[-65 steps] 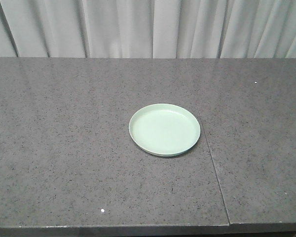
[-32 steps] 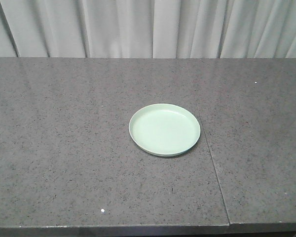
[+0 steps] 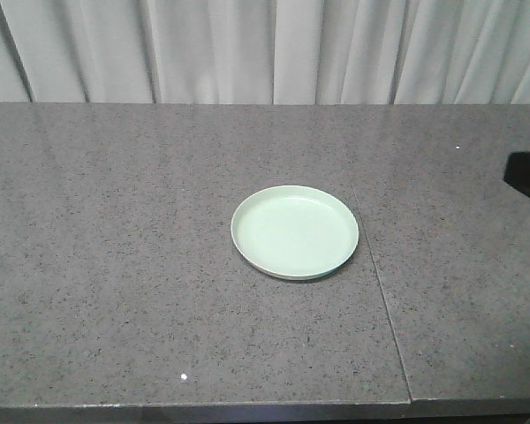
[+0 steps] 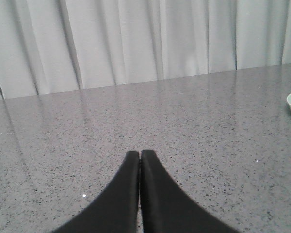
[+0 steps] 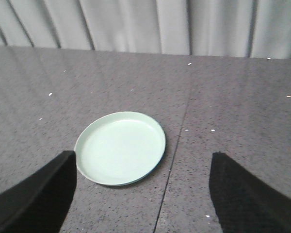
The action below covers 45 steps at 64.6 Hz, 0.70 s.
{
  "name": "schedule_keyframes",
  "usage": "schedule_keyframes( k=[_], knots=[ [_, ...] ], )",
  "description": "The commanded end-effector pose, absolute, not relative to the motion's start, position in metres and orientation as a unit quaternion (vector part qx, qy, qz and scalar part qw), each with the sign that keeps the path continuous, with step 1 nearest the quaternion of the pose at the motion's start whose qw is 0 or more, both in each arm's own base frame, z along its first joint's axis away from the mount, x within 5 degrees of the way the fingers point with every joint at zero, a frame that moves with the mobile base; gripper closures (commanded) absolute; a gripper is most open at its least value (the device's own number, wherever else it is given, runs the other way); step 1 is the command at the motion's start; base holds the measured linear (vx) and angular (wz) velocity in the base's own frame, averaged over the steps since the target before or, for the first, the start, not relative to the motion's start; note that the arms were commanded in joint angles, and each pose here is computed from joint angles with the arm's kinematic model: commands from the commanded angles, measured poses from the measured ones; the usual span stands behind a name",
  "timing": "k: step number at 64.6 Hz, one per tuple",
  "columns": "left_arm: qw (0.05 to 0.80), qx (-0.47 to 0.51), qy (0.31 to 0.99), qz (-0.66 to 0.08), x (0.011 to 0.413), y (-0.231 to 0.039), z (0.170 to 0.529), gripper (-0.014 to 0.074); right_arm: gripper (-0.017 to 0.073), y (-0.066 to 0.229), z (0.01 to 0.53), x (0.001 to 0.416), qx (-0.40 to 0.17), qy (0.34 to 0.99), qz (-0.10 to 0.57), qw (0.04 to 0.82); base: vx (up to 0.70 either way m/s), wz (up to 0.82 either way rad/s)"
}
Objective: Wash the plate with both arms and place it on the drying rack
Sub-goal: 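Lower the right gripper onto the rim of the pale green plate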
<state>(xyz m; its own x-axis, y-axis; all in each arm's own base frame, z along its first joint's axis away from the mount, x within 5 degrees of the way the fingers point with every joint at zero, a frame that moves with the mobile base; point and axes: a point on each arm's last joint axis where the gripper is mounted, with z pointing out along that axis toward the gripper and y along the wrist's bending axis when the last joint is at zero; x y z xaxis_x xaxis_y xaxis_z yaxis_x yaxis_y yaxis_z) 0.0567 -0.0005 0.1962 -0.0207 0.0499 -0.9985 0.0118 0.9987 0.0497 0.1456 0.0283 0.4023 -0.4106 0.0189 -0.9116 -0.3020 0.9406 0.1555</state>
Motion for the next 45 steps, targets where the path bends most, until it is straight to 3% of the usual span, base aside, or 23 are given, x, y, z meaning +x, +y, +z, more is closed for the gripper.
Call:
schedule_keyframes(
  k=[1,13,23,45],
  knots=[
    [0.721,0.017,0.693,0.01,0.057,-0.001,0.196,0.0599,0.0024,0.033,0.424,0.172,-0.115,0.814,0.175,0.542,0.0,0.0],
    [0.721,0.017,0.693,0.01,0.057,-0.001,0.196,0.0599,0.0024,0.045,0.423,0.231,-0.148,0.822,0.213,0.507,0.0,0.0],
    [0.721,0.017,0.693,0.01,0.057,-0.001,0.196,0.0599,0.0024,0.08,0.4,0.279,-0.192,0.847,0.224,0.442,0.0,0.0],
    [0.721,0.017,0.693,0.01,0.057,-0.001,0.196,0.0599,0.0024,0.117,0.343,0.376,-0.177,0.927,0.07,0.324,0.0,0.0]
  ],
)
